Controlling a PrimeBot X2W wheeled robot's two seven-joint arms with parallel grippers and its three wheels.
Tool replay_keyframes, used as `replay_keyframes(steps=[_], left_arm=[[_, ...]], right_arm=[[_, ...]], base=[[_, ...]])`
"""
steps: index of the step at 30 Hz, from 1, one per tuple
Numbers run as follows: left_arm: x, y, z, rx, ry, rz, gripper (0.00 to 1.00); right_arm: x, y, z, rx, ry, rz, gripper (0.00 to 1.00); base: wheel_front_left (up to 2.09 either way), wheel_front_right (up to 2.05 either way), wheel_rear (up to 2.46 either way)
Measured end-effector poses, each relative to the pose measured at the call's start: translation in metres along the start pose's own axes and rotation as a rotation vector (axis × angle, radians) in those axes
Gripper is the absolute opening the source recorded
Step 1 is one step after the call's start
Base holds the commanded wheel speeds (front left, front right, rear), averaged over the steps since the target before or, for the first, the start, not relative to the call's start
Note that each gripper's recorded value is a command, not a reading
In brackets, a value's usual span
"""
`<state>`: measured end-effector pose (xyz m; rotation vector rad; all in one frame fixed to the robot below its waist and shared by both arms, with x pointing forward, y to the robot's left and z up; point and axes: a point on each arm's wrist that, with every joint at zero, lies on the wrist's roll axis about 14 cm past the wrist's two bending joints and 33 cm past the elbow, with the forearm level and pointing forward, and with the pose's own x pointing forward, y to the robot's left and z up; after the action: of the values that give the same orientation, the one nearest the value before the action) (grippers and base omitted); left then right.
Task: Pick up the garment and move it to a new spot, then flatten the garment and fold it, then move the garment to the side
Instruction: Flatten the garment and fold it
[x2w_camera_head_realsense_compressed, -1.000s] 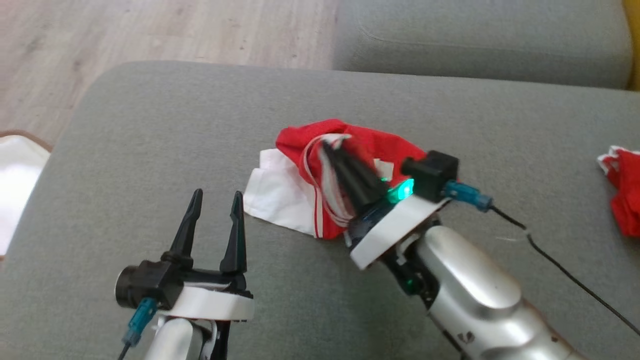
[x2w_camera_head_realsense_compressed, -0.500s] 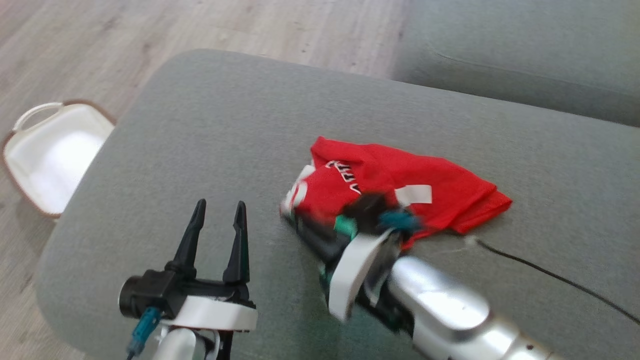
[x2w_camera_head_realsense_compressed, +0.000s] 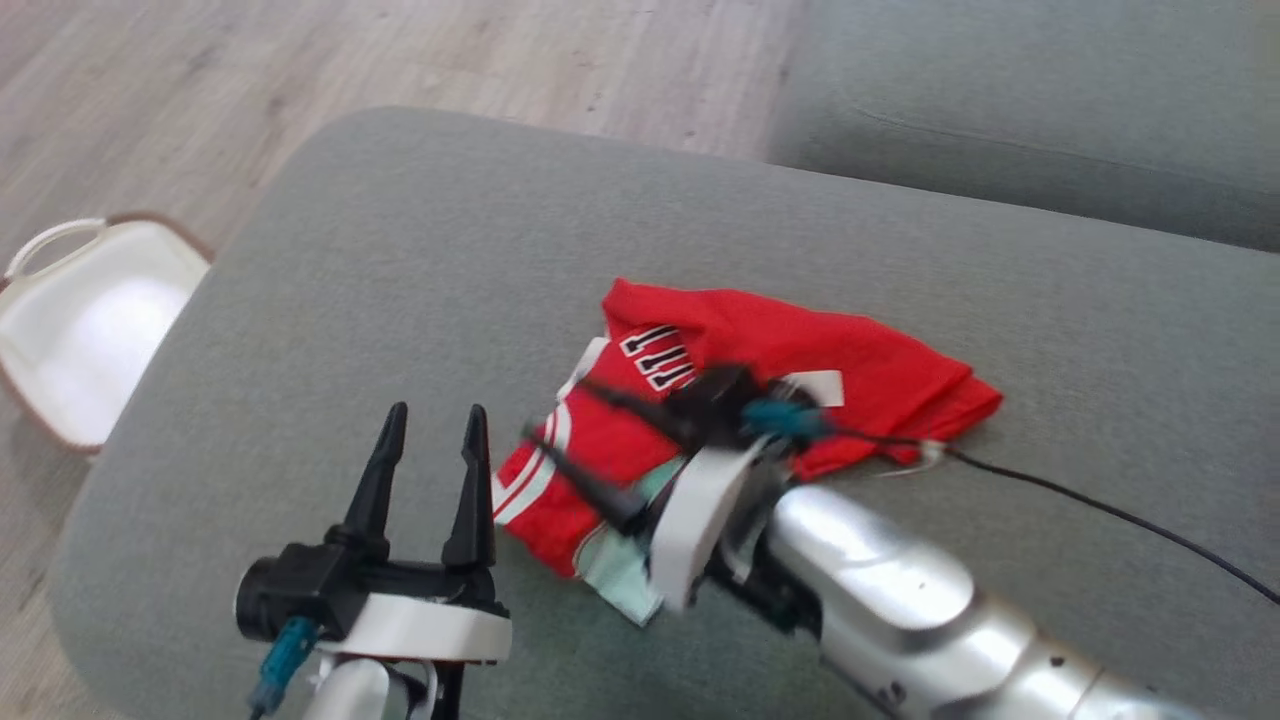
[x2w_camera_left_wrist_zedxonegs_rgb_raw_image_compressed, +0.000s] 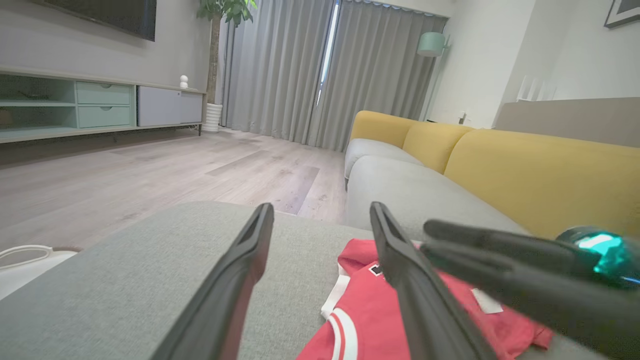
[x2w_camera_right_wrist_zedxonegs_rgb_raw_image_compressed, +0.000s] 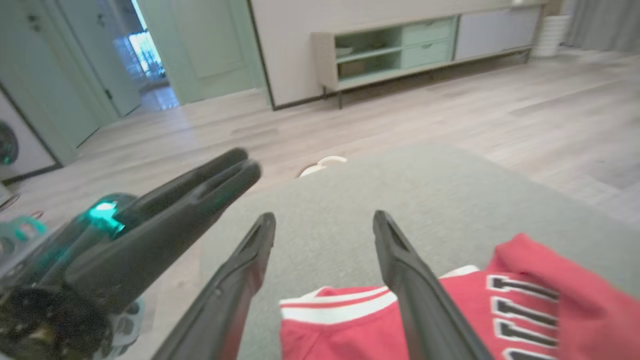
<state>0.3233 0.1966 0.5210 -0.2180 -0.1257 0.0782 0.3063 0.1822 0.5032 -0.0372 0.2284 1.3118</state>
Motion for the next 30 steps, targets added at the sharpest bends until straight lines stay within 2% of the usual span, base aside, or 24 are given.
replay_keyframes(steps=[3,5,8,9,15,20,23,26,30], left_arm=[[0.005,-0.005,0.002,-0.003,-0.009,-0.018,1.0],[0.01,-0.014,0.005,-0.007,-0.019,-0.047,1.0],[0.015,-0.024,0.005,-0.012,-0.022,-0.081,1.0],[0.015,-0.024,0.005,-0.012,-0.022,-0.081,1.0],[0.021,-0.046,-0.004,-0.015,0.002,-0.149,1.0],[0.025,-0.061,-0.01,-0.005,0.018,-0.198,1.0],[0.027,-0.065,-0.014,-0.006,0.028,-0.209,1.0],[0.027,-0.06,-0.016,-0.007,0.036,-0.197,1.0],[0.024,-0.058,-0.023,-0.008,0.056,-0.19,1.0]], right_arm=[[-0.011,-0.03,0.025,-0.003,-0.13,-0.101,1.0],[-0.032,-0.065,0.041,-0.016,-0.232,-0.229,1.0],[-0.06,-0.094,0.036,-0.012,-0.275,-0.366,1.0],[-0.06,-0.094,0.036,-0.012,-0.275,-0.366,1.0],[-0.138,-0.142,0.012,-0.001,-0.314,-0.665,1.0],[-0.204,-0.154,-0.009,-0.004,-0.325,-0.87,1.0],[-0.237,-0.154,-0.026,0.067,-0.344,-0.969,1.0],[-0.257,-0.152,-0.034,0.094,-0.354,-1.026,1.0],[-0.26,-0.15,-0.032,0.092,-0.366,-1.035,1.0]], base=[[0.0,0.0,0.0],[0.0,0.0,0.0],[0.0,0.0,0.0],[0.0,0.0,0.0],[0.0,0.0,0.0],[0.0,0.0,0.0],[0.0,0.0,0.0],[0.0,0.0,0.0],[0.0,0.0,0.0]])
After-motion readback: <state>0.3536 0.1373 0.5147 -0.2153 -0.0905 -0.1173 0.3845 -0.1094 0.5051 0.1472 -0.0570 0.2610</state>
